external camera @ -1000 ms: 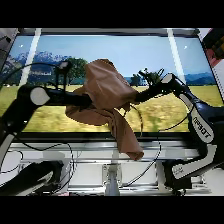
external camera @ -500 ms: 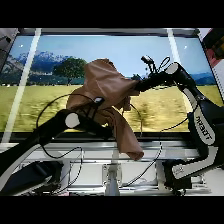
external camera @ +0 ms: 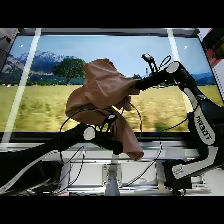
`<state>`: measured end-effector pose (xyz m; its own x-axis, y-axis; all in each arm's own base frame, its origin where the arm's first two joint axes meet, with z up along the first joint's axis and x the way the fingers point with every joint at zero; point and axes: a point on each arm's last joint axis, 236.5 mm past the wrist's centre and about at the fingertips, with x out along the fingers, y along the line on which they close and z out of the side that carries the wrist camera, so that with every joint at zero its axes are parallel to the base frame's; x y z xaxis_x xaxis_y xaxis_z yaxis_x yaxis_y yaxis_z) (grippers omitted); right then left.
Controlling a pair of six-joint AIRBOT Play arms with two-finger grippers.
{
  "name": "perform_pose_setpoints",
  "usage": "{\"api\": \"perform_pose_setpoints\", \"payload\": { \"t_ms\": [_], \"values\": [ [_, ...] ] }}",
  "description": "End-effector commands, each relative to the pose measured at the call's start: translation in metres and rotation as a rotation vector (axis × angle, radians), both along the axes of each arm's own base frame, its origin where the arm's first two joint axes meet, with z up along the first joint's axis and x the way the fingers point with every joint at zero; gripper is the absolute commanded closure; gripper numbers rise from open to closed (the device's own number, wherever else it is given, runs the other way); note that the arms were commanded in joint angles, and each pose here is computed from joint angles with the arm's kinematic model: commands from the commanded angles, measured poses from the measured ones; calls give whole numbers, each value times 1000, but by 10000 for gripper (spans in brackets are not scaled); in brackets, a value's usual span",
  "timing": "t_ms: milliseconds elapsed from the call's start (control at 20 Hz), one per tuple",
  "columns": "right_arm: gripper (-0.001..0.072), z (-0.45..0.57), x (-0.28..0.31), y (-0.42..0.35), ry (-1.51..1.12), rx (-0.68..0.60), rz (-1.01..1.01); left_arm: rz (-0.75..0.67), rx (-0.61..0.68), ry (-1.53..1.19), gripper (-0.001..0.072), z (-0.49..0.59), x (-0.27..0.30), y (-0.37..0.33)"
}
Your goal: Fold the clothes and pants, and hang the long-sleeved shirts on hangers.
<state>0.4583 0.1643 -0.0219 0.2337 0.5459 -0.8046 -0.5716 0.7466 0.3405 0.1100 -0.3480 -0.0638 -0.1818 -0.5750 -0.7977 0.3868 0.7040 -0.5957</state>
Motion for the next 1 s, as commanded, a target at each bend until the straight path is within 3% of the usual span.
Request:
{"api": "perform_pose_setpoints", "payload": {
  "t_ms": [0, 500, 700, 750, 800, 950],
  "values": [
    [675, 1, 0, 0, -2, 1, 0, 50, -13, -38, 46, -9, 13, -10],
    [675, 1, 0, 0, -2, 1, 0, 158, 13, -33, 74, -43, 34, -17],
    [675, 4, 1, 0, -9, 1, 0, 280, -50, -37, 444, -36, 54, -31],
    [675, 8, 1, 0, -19, 1, -1, 280, -52, -34, 635, -34, 55, -31],
    [675, 14, 4, -2, -42, -5, -6, 278, -56, -25, 689, -31, 57, -31],
    [675, 53, 37, -27, -187, -31, -158, 238, -109, -57, 689, 4, 80, -22]
  ]
}}
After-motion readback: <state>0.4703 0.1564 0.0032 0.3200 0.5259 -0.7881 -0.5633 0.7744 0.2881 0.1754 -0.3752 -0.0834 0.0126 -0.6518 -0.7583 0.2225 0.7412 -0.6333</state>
